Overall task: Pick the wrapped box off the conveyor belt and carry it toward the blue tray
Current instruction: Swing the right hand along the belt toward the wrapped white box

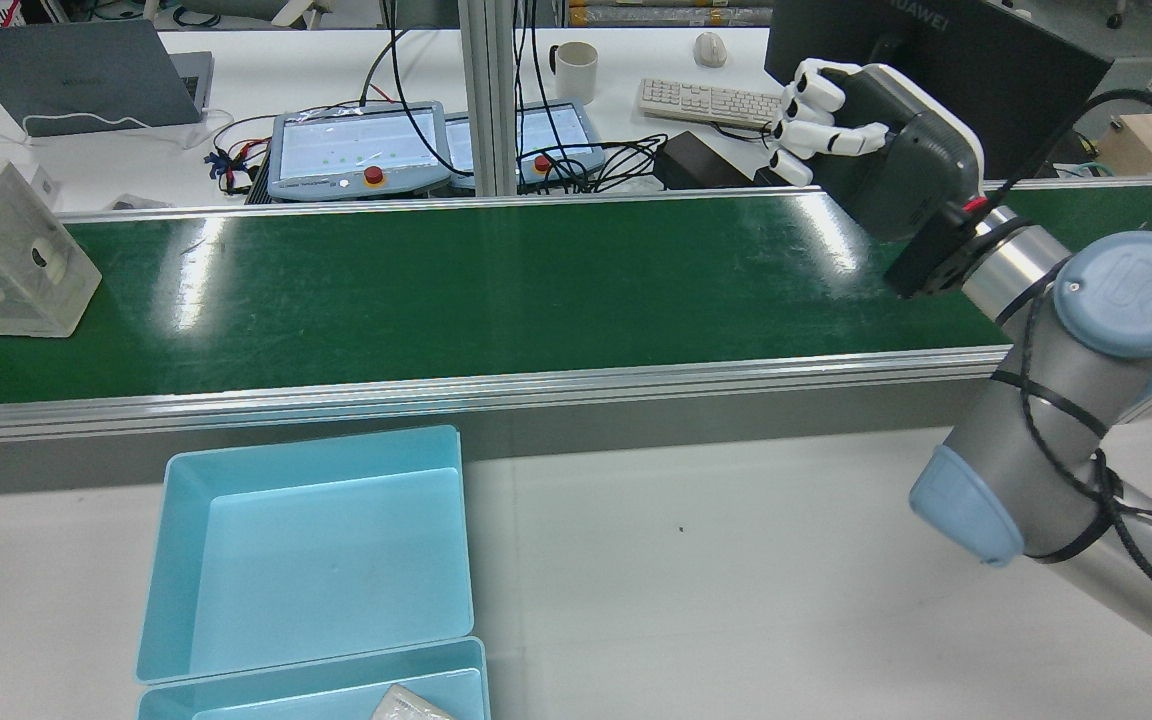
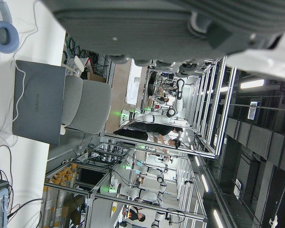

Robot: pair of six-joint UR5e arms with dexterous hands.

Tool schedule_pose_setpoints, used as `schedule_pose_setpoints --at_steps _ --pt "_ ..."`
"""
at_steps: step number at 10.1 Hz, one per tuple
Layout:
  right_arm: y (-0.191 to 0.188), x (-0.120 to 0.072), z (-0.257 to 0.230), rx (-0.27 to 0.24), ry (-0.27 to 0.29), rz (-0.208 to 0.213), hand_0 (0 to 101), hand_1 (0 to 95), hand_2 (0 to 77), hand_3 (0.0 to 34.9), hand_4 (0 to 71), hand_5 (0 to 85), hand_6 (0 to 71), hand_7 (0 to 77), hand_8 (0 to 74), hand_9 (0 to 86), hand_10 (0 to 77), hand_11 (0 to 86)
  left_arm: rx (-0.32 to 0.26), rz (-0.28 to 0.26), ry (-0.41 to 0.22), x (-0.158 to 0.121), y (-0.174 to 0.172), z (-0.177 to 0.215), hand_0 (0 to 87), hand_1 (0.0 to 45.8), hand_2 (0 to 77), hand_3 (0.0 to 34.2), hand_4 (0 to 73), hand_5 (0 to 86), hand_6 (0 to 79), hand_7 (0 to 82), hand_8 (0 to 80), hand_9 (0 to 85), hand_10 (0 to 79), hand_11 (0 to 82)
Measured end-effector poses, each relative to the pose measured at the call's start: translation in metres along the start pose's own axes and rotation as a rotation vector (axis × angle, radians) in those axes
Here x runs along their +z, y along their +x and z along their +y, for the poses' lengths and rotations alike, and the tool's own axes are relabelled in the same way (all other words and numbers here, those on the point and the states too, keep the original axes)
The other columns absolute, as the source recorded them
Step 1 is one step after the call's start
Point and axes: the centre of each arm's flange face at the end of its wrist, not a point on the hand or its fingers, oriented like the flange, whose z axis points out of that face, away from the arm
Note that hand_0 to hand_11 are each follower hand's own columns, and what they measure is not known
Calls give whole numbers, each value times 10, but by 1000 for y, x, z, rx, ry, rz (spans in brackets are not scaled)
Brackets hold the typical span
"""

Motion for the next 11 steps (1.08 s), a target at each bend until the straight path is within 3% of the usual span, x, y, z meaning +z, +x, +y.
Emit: schedule_pose_setpoints --at_steps 1,2,3,4,5,6,8,9,11 --pt "22 1 3 3 -1 -9 566 267 371 8 387 704 627 698 485 654 502 627 0 0 0 0 0 0 0 0 11 0 0 5 0 5 5 0 5 5" --pt "36 3 3 2 1 -14 566 267 371 8 387 704 627 698 485 654 502 627 0 0 0 0 0 0 0 0 11 0 0 5 0 5 5 0 0 5" --pt "46 6 2 -4 8 -16 583 295 398 7 311 638 605 665 305 491 311 464 0 0 0 0 0 0 0 0 11 0 0 11 0 5 5 0 5 0" --pt "52 10 0 -13 21 -16 583 295 398 7 311 638 605 665 305 491 311 464 0 0 0 0 0 0 0 0 5 0 0 5 0 5 5 0 5 0" --pt "59 18 1 -26 41 -14 613 333 409 6 191 425 464 491 82 311 76 284 0 0 0 0 0 0 0 0 11 0 0 11 0 5 5 0 5 0" --pt "64 27 4 -40 62 -11 642 365 436 8 169 256 305 322 22 44 38 22 0 0 0 0 0 0 0 0 11 0 0 5 0 5 5 0 0 0" --pt "58 37 10 -70 104 -7 662 365 436 7 180 295 305 322 22 44 38 22 0 0 0 0 0 0 0 0 11 0 0 5 0 5 5 0 5 0" --pt "49 39 11 -88 125 -4 758 365 436 7 202 267 114 262 22 33 16 60 0 0 0 0 0 0 0 0 5 0 0 5 0 5 5 0 0 0" --pt "37 42 3 -109 158 16 778 365 420 6 213 256 136 267 22 44 16 54 0 0 0 0 0 0 0 0 5 0 0 11 0 5 5 0 5 0"
